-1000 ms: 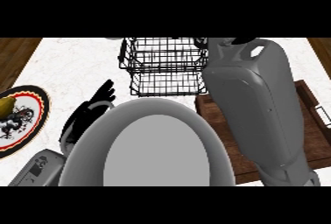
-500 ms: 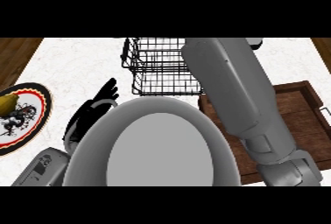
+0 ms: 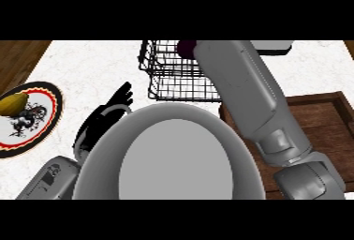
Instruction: Pick the eggplant from the tray and place it in the tiered basket
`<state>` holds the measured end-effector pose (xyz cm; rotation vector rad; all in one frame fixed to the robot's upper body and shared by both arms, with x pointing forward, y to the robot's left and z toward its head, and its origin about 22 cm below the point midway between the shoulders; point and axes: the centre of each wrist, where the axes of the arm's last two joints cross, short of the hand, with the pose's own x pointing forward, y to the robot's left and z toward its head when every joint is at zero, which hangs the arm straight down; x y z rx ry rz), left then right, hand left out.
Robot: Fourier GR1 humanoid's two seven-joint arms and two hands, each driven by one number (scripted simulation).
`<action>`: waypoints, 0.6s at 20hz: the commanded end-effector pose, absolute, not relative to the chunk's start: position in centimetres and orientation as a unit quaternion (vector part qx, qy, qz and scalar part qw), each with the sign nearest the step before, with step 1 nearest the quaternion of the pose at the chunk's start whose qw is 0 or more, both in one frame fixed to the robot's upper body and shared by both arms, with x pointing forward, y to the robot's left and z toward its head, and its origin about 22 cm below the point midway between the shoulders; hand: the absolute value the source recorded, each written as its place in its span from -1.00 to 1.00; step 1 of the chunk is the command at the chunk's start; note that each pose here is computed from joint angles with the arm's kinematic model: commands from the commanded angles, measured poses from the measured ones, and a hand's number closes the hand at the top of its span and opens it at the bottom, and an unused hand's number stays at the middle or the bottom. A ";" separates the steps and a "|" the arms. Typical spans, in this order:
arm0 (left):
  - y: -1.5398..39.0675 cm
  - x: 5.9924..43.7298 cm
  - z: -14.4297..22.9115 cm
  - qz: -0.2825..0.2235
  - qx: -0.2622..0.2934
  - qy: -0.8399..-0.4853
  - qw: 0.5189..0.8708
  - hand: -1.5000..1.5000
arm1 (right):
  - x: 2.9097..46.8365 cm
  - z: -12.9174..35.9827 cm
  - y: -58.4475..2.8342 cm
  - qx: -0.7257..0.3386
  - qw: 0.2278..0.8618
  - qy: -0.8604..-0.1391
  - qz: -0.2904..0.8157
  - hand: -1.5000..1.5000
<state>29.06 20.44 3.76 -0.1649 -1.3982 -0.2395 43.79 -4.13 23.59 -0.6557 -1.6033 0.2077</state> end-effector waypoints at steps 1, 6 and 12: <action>19.3 29.0 4.5 -0.111 -0.085 -0.645 0.752 0.00 | 44.4 21.8 -3.8 -0.258 0.632 -0.726 0.084 -1.00; 20.1 29.1 2.6 -0.112 -0.081 -0.644 0.753 0.00 | 44.3 24.5 -2.2 -0.253 0.579 -0.773 0.046 -1.00; 20.9 28.9 3.4 -0.091 -0.064 -0.646 0.755 0.00 | 44.6 24.8 -2.1 -0.289 0.561 -0.774 -0.053 -1.00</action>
